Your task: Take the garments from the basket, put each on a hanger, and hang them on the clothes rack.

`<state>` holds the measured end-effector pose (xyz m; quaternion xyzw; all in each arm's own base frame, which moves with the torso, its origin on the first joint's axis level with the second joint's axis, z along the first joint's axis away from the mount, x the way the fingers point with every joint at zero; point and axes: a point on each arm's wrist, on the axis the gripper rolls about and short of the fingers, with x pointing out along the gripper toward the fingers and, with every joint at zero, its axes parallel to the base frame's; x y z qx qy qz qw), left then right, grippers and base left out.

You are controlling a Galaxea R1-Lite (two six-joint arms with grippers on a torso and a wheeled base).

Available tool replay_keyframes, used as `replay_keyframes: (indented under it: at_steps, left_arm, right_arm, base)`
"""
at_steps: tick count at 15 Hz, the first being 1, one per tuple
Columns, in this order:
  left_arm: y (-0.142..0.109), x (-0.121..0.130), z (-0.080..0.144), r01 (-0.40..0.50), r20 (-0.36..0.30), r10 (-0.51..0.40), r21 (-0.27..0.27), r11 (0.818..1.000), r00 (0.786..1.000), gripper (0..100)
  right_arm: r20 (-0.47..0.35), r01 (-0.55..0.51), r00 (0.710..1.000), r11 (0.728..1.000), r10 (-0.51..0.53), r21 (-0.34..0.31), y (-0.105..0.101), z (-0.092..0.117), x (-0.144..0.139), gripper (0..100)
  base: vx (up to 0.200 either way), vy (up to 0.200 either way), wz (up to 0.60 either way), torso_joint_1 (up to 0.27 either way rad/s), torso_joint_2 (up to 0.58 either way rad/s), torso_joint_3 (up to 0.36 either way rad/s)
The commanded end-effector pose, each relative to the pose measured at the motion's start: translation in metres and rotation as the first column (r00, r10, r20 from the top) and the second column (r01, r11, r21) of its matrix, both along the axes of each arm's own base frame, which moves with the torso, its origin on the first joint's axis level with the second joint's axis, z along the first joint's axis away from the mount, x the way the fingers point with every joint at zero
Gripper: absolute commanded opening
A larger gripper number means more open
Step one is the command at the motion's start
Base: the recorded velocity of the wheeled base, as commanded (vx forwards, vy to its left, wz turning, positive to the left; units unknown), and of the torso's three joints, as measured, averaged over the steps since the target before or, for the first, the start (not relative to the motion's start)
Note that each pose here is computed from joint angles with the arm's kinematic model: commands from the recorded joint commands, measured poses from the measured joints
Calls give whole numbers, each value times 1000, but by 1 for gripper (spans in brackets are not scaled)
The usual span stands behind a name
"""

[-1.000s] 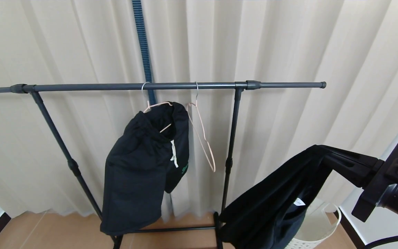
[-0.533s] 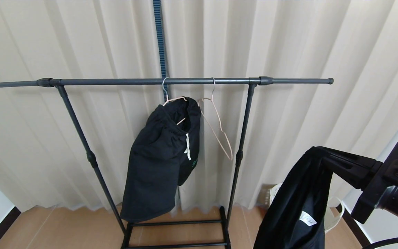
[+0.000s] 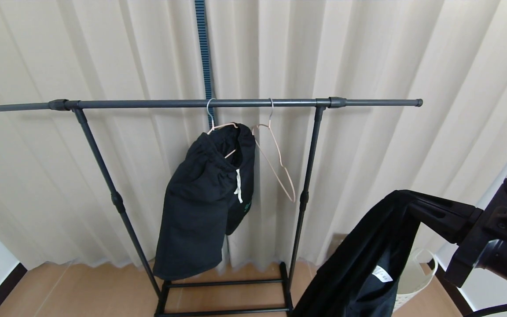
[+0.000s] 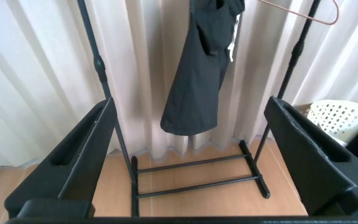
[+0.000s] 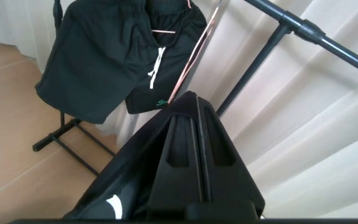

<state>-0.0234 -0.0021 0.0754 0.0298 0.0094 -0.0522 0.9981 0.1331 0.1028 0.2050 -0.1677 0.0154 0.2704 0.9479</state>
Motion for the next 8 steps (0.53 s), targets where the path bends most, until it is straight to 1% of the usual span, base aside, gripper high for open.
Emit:
replay_keyframes:
  at_steps: [1, 2, 3, 4, 5, 6, 7, 8]
  left_arm:
    - [0, 1, 1, 5, -16, -5, 1, 1000, 1000, 100]
    - [0, 9, 3, 27, -117, -26, 3, 1000, 993, 100]
    - [0, 13, 3, 47, -169, -46, 4, 999, 985, 100]
    - [0, 16, 4, 81, -210, -76, 15, 997, 975, 100]
    - [0, 21, 4, 143, -263, -132, 22, 989, 956, 100]
    - [0, 23, 4, 172, -285, -159, 22, 985, 945, 100]
    - [-1, 25, 4, 208, -320, -190, 23, 978, 928, 100]
    - [-1, 27, 4, 221, -346, -199, 24, 975, 917, 100]
  right_arm:
    - [-18, -4, 1000, 1000, 4, -12, 3, -4, 3, 0]
    - [-30, -5, 1000, 1000, 5, -18, 6, -6, 6, 0]
    - [-37, -4, 999, 1000, 3, -22, 7, -7, 8, 0]
    - [-39, -3, 999, 1000, 2, -15, 7, -7, 8, 0]
    - [-38, -2, 999, 1000, 2, -10, 6, -7, 7, 0]
    - [-38, -2, 999, 1000, 2, -10, 6, -7, 7, 0]
    - [-43, -2, 999, 1000, 1, -11, 6, -7, 7, 0]
    - [-50, 2, 999, 1000, -3, -11, 7, -8, 8, 0]
  base:
    - [0, 0, 0, 0, 0, 0]
    - [0, 0, 0, 0, 0, 0]
    - [0, 0, 0, 0, 0, 0]
    - [0, 0, 0, 0, 0, 0]
    - [0, 0, 0, 0, 0, 0]
    - [0, 0, 0, 0, 0, 0]
    - [0, 0, 0, 0, 0, 0]
    - [0, 0, 0, 0, 0, 0]
